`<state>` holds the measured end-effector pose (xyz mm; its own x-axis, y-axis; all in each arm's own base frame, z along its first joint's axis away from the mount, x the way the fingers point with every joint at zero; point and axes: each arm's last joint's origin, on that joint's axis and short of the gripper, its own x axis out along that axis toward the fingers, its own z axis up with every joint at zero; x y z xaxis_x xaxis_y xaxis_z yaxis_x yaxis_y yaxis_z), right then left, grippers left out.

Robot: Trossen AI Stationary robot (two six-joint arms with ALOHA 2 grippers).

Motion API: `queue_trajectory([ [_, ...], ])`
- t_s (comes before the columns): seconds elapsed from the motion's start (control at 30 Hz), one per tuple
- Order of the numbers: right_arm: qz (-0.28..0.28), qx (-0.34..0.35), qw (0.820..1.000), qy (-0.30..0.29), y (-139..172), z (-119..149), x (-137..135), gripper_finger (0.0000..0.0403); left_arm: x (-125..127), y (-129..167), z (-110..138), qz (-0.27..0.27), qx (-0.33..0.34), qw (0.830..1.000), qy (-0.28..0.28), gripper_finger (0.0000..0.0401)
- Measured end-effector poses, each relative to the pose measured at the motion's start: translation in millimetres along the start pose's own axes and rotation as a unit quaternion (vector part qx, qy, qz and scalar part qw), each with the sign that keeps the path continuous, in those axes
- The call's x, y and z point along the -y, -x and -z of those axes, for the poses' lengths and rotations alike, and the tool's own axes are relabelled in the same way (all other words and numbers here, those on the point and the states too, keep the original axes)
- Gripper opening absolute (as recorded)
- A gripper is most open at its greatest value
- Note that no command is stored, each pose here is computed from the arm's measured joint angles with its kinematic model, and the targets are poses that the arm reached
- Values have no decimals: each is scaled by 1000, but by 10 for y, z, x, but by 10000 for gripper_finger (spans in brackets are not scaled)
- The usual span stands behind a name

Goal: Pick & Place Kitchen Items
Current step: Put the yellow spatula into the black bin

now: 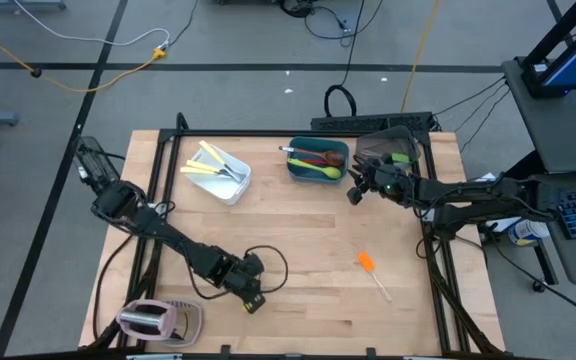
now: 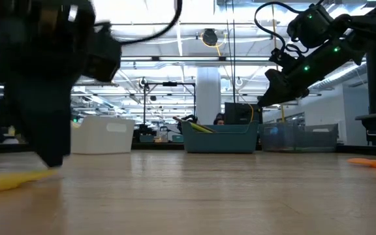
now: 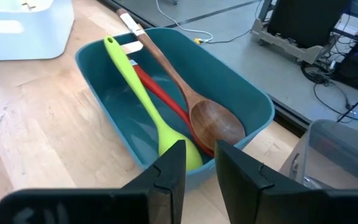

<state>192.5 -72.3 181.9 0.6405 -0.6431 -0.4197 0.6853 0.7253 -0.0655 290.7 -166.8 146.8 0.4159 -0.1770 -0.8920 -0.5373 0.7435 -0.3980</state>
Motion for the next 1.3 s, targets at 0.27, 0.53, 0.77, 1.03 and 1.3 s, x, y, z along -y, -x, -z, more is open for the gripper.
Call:
queue_trajectory([
  [0.27,0,-2,1000,2,0,4,0,77,44,126,-38,23,1,997,78,164],
  [0.53,0,-3,1000,2,0,12,2,77,7,56,10,2,-25,995,91,205],
  [0.77,3,-23,1000,12,1,187,28,77,13,57,30,-1,-17,997,73,258],
  [1.03,0,6,1000,-2,10,302,50,77,30,-117,154,-14,-28,999,40,269],
  [1.3,-10,70,997,-32,32,266,54,77,7,-145,179,-31,-22,999,33,241],
])
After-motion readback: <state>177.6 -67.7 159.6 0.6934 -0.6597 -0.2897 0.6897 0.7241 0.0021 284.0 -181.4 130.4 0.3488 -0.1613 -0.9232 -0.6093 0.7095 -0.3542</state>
